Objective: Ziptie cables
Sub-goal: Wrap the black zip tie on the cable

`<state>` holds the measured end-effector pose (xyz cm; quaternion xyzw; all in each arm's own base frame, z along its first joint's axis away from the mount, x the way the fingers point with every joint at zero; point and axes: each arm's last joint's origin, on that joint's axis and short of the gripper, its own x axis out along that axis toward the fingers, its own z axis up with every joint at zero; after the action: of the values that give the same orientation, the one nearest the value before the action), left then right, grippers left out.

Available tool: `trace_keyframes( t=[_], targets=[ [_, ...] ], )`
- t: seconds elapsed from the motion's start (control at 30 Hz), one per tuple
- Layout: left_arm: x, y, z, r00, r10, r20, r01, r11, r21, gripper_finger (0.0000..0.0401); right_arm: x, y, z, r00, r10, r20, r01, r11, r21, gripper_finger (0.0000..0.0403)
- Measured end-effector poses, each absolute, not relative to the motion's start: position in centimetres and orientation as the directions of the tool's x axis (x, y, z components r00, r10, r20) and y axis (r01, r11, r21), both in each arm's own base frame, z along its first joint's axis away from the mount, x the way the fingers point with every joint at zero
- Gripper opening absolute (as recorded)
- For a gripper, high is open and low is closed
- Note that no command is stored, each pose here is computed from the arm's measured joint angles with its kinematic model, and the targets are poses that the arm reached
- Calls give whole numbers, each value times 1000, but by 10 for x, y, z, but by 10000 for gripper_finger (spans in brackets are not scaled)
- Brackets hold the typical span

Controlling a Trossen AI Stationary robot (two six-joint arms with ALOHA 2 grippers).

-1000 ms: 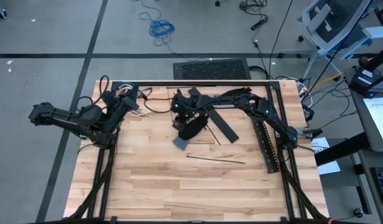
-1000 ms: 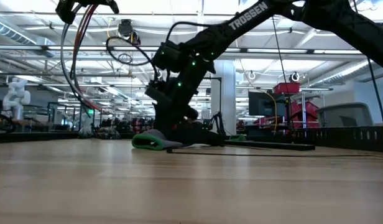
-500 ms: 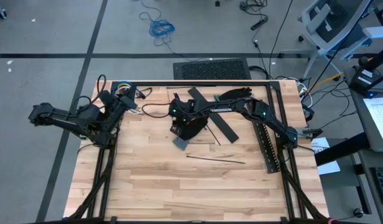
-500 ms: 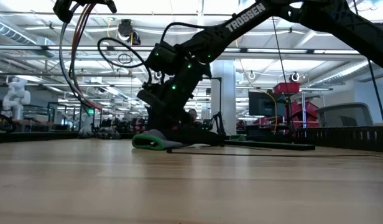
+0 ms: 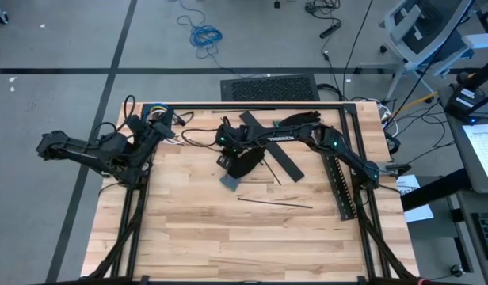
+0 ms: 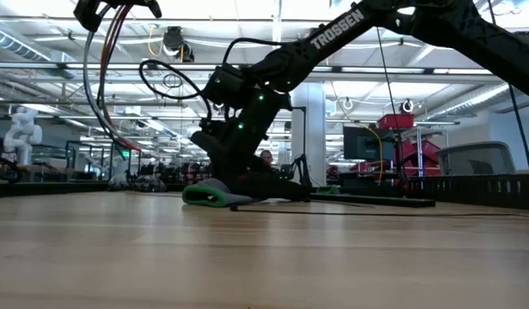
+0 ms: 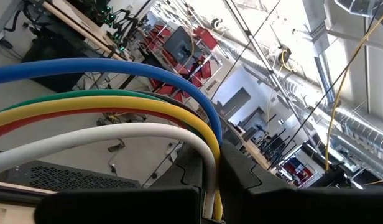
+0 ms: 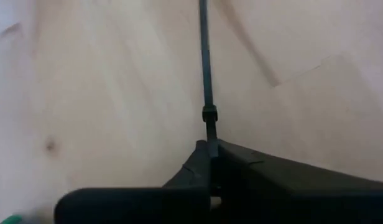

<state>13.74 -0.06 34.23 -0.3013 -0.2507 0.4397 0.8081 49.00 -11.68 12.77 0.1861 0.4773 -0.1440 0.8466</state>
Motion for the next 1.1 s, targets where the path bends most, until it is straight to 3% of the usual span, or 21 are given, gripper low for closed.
trace_keyframes(
  t=[0.23,0.5,0.63,0.7,0.93,1.1],
  targets=[
    [134,0,344,485,862,144,-550,429,-717,25,480,-109,163,513,2,-858,372,901,225,2],
    [125,2,348,474,867,151,-551,427,-717,25,437,-98,242,444,11,-896,270,952,145,1],
    [121,3,349,472,868,156,-569,435,-697,25,408,-68,275,338,56,-940,187,974,126,1],
    [119,4,350,467,870,158,-567,432,-702,25,398,-48,288,320,121,-940,121,979,167,1],
    [113,8,352,438,884,163,-566,413,-713,25,380,33,338,422,411,-808,-168,912,375,0],
    [111,9,353,428,889,166,-565,406,-718,25,378,77,344,375,585,-719,-363,807,467,0]
  ],
)
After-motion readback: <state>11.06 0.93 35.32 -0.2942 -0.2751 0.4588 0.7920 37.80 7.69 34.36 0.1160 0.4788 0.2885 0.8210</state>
